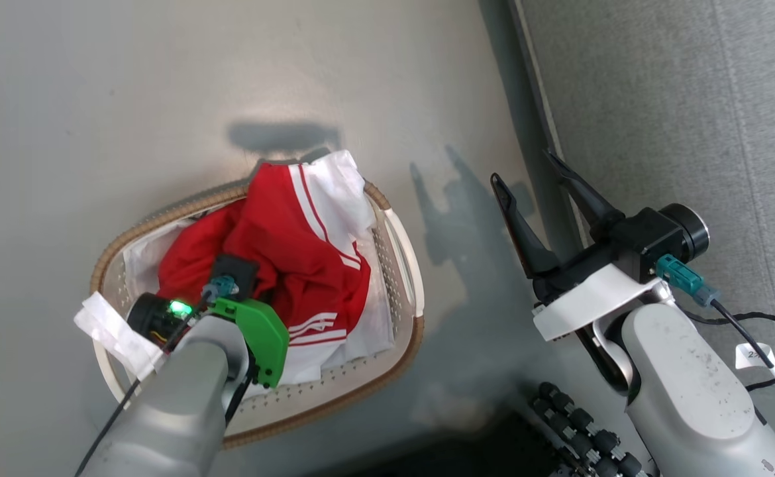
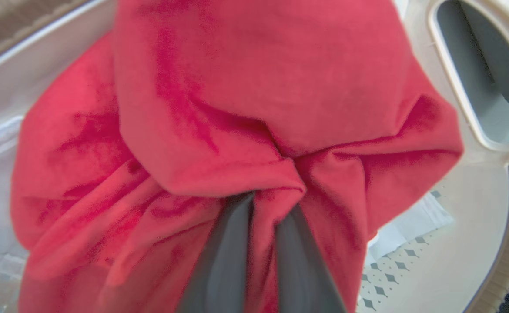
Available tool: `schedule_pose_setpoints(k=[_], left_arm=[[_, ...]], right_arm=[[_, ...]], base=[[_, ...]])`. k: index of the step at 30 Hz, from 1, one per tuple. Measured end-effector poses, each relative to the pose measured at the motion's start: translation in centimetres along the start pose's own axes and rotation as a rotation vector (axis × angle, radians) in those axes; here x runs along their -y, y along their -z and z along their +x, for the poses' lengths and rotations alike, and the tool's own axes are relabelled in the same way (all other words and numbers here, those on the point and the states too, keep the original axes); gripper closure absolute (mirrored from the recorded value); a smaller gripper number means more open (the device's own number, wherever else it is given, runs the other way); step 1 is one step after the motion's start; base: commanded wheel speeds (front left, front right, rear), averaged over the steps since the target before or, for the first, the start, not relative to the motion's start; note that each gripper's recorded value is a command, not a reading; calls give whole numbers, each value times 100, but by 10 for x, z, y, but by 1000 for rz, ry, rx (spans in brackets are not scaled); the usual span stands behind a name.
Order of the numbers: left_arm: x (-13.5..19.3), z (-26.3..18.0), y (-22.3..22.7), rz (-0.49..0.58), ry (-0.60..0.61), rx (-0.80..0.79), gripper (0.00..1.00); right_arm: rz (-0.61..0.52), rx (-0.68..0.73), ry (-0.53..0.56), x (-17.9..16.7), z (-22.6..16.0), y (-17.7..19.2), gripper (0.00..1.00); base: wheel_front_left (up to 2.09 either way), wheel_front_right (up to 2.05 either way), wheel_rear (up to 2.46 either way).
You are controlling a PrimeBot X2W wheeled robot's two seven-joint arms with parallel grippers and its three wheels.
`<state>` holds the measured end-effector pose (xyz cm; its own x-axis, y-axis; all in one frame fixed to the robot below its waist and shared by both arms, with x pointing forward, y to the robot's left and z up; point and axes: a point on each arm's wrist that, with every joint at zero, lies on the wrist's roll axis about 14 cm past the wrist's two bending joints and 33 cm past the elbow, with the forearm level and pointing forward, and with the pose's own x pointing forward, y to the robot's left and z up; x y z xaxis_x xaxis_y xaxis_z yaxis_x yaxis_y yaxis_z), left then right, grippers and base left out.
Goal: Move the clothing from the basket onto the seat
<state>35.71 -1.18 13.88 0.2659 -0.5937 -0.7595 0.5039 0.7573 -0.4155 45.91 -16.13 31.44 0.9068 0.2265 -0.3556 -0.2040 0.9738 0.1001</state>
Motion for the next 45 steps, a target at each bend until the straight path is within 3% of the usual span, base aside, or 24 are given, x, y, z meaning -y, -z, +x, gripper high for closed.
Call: schedule_pose_setpoints(k=[23,38,45], left_arm=[[49,-103,-80,29,-30,364,100],[76,-202,-164,98,-89,781,100],[109,-252,-208,160,-62,996,100]], right_arm=[[22,185,-2,-22,-59,-78,0],[68,293,-20,-48,-98,-107,0],[70,324,-27,-54,-112,-115,0]], base=[[0,0,0],[0,0,0],[0,0,0]])
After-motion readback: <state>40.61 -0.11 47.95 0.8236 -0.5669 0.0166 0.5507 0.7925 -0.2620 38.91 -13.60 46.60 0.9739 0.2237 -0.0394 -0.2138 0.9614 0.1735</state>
